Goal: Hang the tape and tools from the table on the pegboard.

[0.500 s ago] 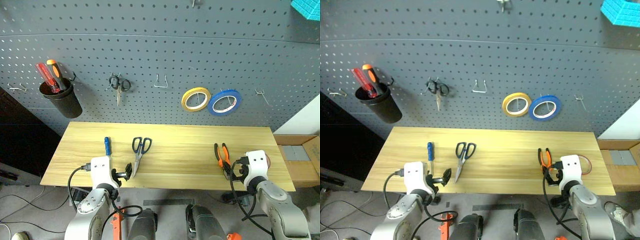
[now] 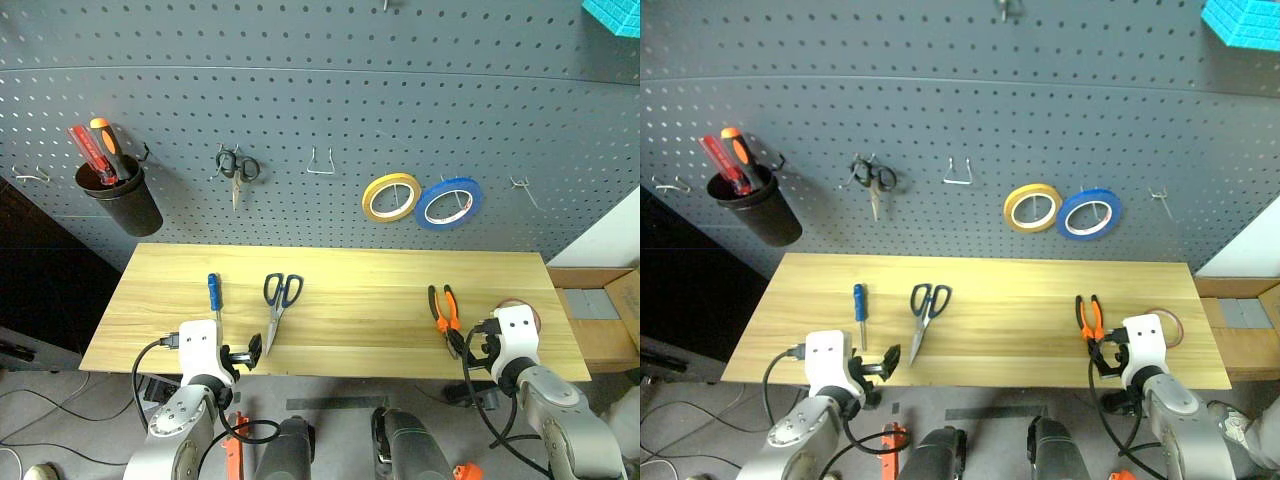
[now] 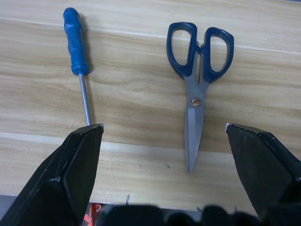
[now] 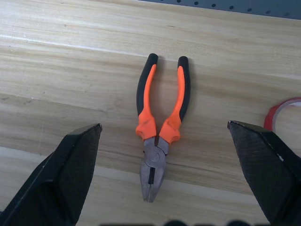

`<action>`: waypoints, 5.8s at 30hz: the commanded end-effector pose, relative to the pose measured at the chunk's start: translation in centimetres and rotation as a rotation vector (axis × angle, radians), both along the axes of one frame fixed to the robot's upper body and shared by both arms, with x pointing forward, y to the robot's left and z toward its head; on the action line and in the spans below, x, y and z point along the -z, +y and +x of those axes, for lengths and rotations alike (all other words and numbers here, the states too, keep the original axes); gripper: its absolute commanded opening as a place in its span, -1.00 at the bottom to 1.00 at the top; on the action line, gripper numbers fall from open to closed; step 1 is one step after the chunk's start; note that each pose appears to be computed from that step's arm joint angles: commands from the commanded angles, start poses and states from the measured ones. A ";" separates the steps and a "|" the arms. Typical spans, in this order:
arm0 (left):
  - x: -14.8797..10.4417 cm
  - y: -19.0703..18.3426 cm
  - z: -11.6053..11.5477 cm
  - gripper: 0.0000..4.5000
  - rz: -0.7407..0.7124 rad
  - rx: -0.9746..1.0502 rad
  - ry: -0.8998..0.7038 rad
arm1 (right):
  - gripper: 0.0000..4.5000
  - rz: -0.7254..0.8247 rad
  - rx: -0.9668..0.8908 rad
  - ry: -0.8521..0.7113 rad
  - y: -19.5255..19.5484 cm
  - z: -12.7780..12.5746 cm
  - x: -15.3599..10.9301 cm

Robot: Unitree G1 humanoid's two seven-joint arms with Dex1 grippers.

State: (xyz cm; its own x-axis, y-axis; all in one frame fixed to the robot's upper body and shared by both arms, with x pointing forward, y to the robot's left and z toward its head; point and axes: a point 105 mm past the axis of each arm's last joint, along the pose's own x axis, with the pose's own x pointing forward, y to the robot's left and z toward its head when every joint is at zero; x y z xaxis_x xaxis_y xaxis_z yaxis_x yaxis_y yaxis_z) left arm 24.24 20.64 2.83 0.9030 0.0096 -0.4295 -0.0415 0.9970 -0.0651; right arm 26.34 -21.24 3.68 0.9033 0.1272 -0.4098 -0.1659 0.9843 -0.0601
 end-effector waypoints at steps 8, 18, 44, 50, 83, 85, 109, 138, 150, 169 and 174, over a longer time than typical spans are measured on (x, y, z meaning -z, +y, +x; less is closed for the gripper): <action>-1.5 0.2 0.4 0.99 0.014 -0.002 -0.055 | 1.00 -0.012 0.010 -0.044 -0.6 0.3 -1.3; -3.4 -4.7 1.8 0.99 0.016 0.392 -0.105 | 1.00 -0.045 -0.030 -0.001 -2.3 0.8 -1.8; -7.2 -28.1 5.3 0.99 0.023 1.614 -0.412 | 1.00 0.065 -0.045 0.086 -7.3 8.1 -1.9; -7.2 -28.6 5.4 0.99 0.051 1.637 -0.442 | 1.00 0.129 -0.001 0.152 -8.0 8.8 -0.5; -9.6 -25.2 5.2 1.00 -0.012 1.443 -0.571 | -0.99 -0.356 -0.093 -0.255 -4.7 4.5 -5.5; -9.9 -24.6 5.2 1.00 -0.025 1.398 -0.575 | -0.99 -0.370 -0.072 -0.305 -3.7 3.9 -6.0; -16.2 -22.1 9.7 1.00 -0.176 1.118 -0.671 | -0.99 -0.386 -0.469 -0.721 4.8 10.7 -12.9; -15.7 -21.9 9.8 1.00 -0.165 1.100 -0.651 | 0.04 -0.138 -0.465 -0.454 1.2 16.5 -12.1; -9.2 -20.0 6.4 1.00 -0.059 1.187 -0.504 | 0.99 -0.085 -0.376 -0.107 1.3 9.3 -5.3; -3.4 -14.0 3.7 1.00 0.073 1.078 -0.324 | 0.99 0.033 -0.116 0.340 5.8 9.7 -1.0; -3.4 -13.0 3.4 1.00 0.080 1.027 -0.313 | 0.99 -0.020 -0.125 0.355 5.6 9.9 -0.4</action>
